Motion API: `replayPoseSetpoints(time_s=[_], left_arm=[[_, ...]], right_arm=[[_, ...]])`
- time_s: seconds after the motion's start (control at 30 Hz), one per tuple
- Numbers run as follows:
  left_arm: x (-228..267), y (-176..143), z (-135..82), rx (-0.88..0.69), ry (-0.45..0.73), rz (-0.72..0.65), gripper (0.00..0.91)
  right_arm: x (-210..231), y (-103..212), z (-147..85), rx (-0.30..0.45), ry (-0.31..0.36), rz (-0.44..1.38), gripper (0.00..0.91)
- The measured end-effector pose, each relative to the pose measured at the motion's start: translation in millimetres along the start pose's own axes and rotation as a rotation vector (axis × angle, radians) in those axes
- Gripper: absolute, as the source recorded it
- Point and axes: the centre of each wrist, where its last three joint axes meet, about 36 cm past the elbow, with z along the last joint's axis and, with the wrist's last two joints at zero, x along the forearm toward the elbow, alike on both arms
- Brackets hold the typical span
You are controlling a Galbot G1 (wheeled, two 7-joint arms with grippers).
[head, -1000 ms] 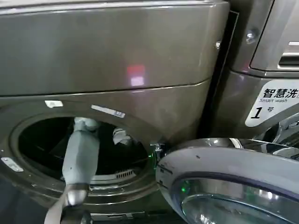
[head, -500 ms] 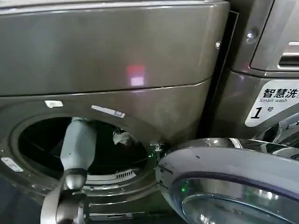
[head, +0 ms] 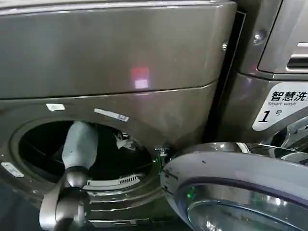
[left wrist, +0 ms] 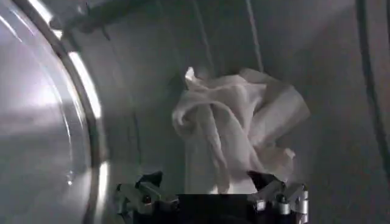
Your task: Grasp the clothes from the dryer.
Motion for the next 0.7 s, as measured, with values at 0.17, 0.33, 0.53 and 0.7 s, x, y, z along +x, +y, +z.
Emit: replayPoseSetpoints(time_s=[0.17,0.33,0.53,0.7], left_arm=[[-12.5,-6.6,8.4,0.028,-0.001,0.034,0.907],[-16.4,-8.8,16.3,0.056,0.000,0.049,0.907],[-22.2,-13.2,24.2,0.085,-0.001,0.054,0.137],[-27.0,-16.4,27.6,0.102,0.004,0.061,0.000]], right_arm=[[0.1,0.4,0.2,0.000,-0.001,-0.001,0.907],[-0.2,0.6,0.1,-0.001,-0.001,-0.001,0.907],[-0.3,1.2,-0.1,-0.001,-0.002,-0.003,0.907],[0.0,-0.4,-0.8,0.001,-0.003,-0.001,0.907]])
